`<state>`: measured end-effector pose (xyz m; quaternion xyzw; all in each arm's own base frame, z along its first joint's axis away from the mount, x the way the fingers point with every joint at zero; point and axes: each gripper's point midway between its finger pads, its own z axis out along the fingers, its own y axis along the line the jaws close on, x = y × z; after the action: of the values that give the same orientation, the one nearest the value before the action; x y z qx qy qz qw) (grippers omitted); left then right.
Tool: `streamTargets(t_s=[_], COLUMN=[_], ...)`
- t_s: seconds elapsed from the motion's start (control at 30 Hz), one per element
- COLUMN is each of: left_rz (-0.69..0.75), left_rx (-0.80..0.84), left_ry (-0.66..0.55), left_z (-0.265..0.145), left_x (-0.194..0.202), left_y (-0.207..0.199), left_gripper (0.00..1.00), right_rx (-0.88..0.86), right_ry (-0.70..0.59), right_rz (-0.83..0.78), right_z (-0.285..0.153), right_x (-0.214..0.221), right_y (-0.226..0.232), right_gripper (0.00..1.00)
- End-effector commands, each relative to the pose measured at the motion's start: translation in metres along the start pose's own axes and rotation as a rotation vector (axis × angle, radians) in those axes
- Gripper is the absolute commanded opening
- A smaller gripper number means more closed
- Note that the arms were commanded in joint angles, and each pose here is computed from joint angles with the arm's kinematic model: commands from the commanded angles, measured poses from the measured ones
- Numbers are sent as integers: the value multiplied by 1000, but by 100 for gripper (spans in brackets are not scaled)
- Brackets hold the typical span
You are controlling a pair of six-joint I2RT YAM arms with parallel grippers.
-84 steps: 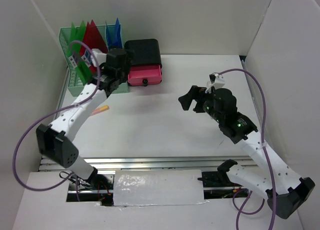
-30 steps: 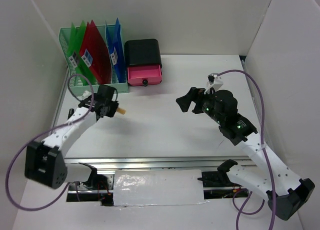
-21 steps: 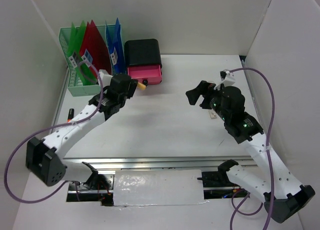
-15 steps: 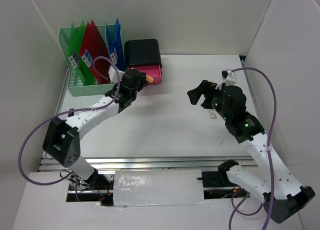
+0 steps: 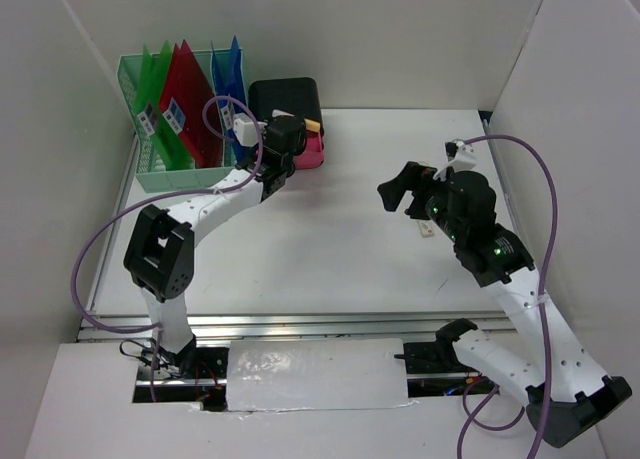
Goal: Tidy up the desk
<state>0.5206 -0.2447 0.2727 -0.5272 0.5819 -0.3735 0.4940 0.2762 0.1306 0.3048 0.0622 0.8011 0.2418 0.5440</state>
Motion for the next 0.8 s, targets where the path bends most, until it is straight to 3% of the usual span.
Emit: streamTargets(t_s=[0.0,0.23,0.7,0.77], left_rz=[-54,-41,-51,-43], left_rx=[14,-17,-67,-74], left_ry=[-50,-21,-23,-22], left_z=[8,11,18,21], left_x=[-10,-5,-9,-9], left_y=[-9,1,16,19], left_gripper=[0,0,16,34], right_rx=[-13,0,-10,-15], right_ry=[-59,-68,-71,-70], right_rz=[-12,-7,-7,-9], right_z=[-13,-12,-14,-14], right_x=[-22,-25,-25,-25], right_y=[6,4,4,5], right_gripper=[100,100,100,100])
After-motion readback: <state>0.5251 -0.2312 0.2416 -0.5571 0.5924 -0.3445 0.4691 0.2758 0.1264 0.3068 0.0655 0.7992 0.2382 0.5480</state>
